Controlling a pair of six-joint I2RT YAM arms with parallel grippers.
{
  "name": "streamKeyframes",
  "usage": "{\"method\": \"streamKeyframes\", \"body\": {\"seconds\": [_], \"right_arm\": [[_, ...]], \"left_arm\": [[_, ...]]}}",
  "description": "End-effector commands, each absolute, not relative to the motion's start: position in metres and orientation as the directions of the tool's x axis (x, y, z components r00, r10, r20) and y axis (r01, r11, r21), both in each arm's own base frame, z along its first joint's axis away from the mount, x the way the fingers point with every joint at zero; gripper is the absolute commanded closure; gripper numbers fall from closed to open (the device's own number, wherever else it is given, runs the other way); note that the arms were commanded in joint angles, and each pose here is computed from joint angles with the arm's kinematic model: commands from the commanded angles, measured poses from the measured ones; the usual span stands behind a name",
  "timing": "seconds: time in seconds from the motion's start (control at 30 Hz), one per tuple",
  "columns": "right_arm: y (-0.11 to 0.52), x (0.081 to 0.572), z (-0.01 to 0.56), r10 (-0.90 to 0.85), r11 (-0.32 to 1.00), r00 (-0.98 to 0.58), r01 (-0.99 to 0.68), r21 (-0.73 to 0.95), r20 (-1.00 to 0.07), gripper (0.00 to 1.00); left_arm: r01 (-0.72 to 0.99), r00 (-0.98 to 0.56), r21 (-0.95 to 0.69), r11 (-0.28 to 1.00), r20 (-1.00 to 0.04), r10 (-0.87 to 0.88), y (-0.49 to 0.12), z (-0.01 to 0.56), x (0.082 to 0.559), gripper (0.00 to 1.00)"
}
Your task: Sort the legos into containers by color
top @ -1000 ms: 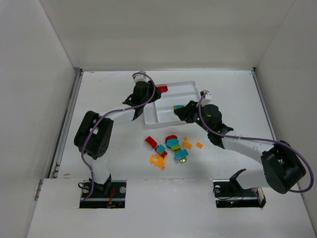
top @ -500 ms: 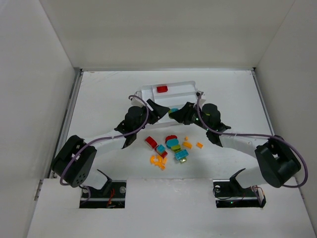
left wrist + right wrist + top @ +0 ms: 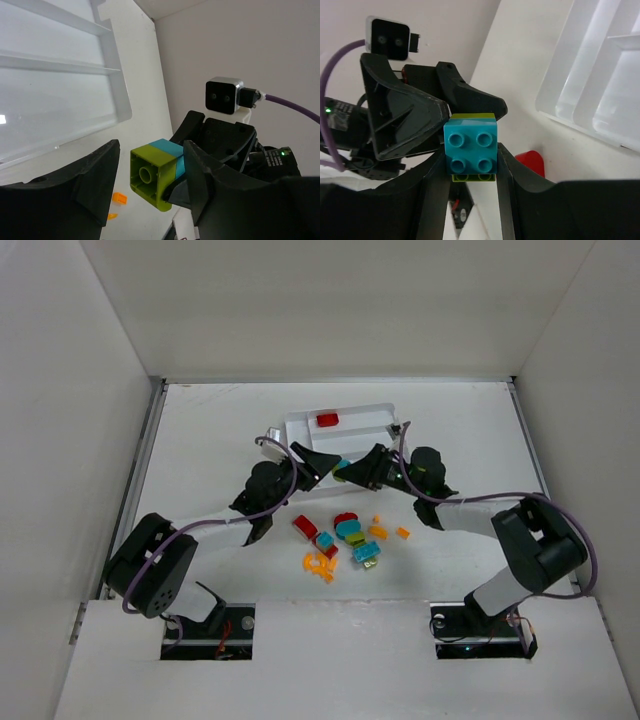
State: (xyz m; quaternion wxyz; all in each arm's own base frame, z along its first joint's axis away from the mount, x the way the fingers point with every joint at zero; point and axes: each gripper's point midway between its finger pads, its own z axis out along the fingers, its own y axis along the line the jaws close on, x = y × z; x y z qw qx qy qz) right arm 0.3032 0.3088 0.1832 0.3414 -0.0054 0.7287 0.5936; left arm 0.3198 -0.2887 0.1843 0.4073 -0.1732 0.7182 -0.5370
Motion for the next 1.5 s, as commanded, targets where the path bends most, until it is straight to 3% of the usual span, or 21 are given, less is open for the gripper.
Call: {"method": "streamKeyframes", "body": {"seconds": [0.0, 0.43, 0.8, 1.13, 1.47], "right_arm": [[0.307, 0.298, 0.216, 0.426, 0.155, -0.755, -0.482, 0.862, -0.499, 0.68], [0.307, 0.298, 0.215, 0.426, 0.088, -0.795, -0.439, 0.894, -0.432, 0.67], [0.301, 0.300, 0.219, 0.435, -0.020, -0.836, -0.380, 0.925, -0.335, 0.66], [0.307, 0.297, 0.218, 0.400, -0.060, -0.863, -0.361, 0.931, -0.309, 0.65], [0.308, 0.296, 0.218, 0.386, -0.066, -0.871, -0.355, 0.933, -0.304, 0.59]], "left_arm": [[0.238, -0.588, -0.920, 0.313, -0.392, -0.707, -0.287, 0.202, 0.319, 0.50], [0.261, -0.606, -0.925, 0.277, -0.380, -0.699, -0.296, 0.208, 0.307, 0.58], [0.282, -0.590, -0.925, 0.254, -0.376, -0.714, -0.292, 0.211, 0.299, 0.49], [0.302, -0.573, -0.928, 0.220, -0.361, -0.736, -0.293, 0.220, 0.304, 0.59], [0.311, -0.557, -0.932, 0.188, -0.339, -0.758, -0.292, 0.226, 0.308, 0.77]]}}
